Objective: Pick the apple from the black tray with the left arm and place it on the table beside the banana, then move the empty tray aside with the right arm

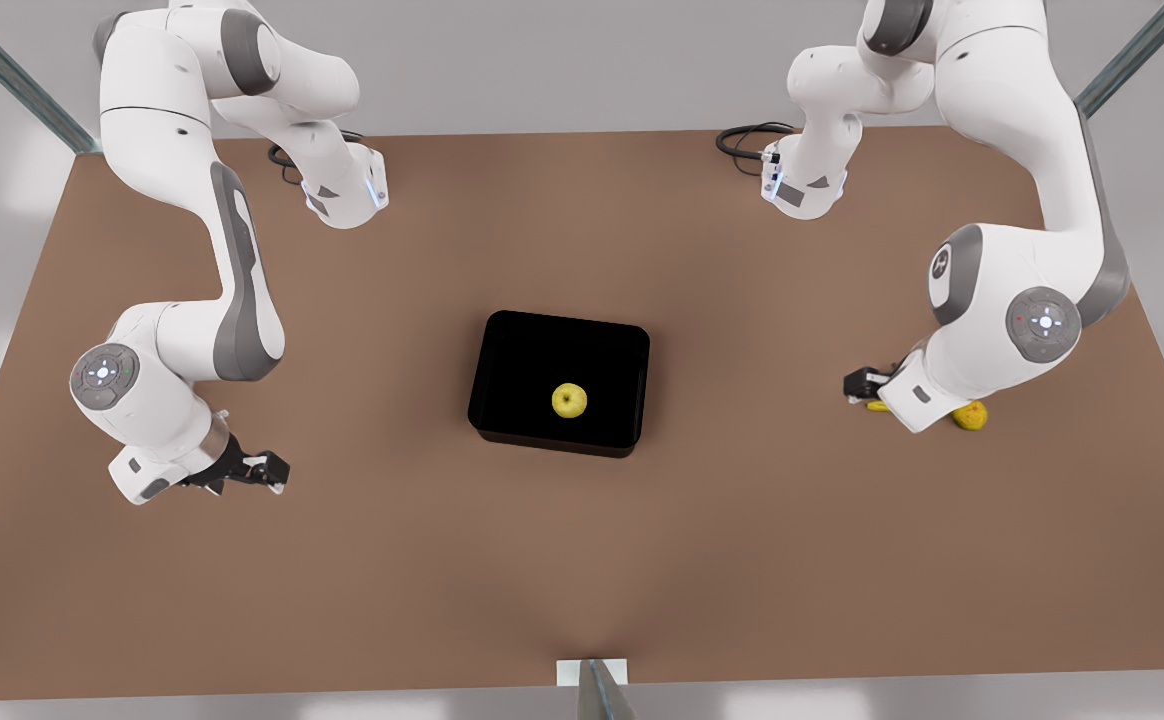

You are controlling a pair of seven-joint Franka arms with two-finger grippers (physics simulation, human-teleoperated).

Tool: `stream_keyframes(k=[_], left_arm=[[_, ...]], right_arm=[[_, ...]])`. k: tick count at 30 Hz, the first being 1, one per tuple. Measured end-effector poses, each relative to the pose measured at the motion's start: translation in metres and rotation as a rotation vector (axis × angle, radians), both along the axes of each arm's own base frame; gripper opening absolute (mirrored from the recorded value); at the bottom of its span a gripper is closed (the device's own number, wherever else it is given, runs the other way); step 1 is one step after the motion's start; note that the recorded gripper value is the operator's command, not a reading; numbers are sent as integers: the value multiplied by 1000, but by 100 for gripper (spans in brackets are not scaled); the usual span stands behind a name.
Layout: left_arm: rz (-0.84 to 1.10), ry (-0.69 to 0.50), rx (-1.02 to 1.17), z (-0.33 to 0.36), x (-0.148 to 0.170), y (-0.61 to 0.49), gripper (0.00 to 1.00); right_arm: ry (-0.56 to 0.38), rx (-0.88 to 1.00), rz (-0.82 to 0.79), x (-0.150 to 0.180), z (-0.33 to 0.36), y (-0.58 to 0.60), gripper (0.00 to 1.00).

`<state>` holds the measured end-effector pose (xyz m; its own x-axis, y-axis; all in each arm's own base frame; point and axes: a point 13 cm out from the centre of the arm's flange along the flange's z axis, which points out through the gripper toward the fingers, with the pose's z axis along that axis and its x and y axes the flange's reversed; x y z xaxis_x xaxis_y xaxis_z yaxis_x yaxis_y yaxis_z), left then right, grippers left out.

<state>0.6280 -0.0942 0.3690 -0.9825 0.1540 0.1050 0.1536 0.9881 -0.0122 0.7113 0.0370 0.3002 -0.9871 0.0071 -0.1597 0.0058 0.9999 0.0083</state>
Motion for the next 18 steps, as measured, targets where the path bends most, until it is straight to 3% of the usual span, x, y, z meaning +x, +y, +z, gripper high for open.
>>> stream_keyframes(k=[5,11,18], left_arm=[[-76,-23,-7,5,-6,-57,100],[-436,-50,54,-15,-126,-320,100],[-337,-74,100,-158,-187,-439,100]], right_arm=[[-5,1,-3,1,1,0,100],[-8,1,-6,2,1,0,100],[-9,2,-8,2,1,0,100]])
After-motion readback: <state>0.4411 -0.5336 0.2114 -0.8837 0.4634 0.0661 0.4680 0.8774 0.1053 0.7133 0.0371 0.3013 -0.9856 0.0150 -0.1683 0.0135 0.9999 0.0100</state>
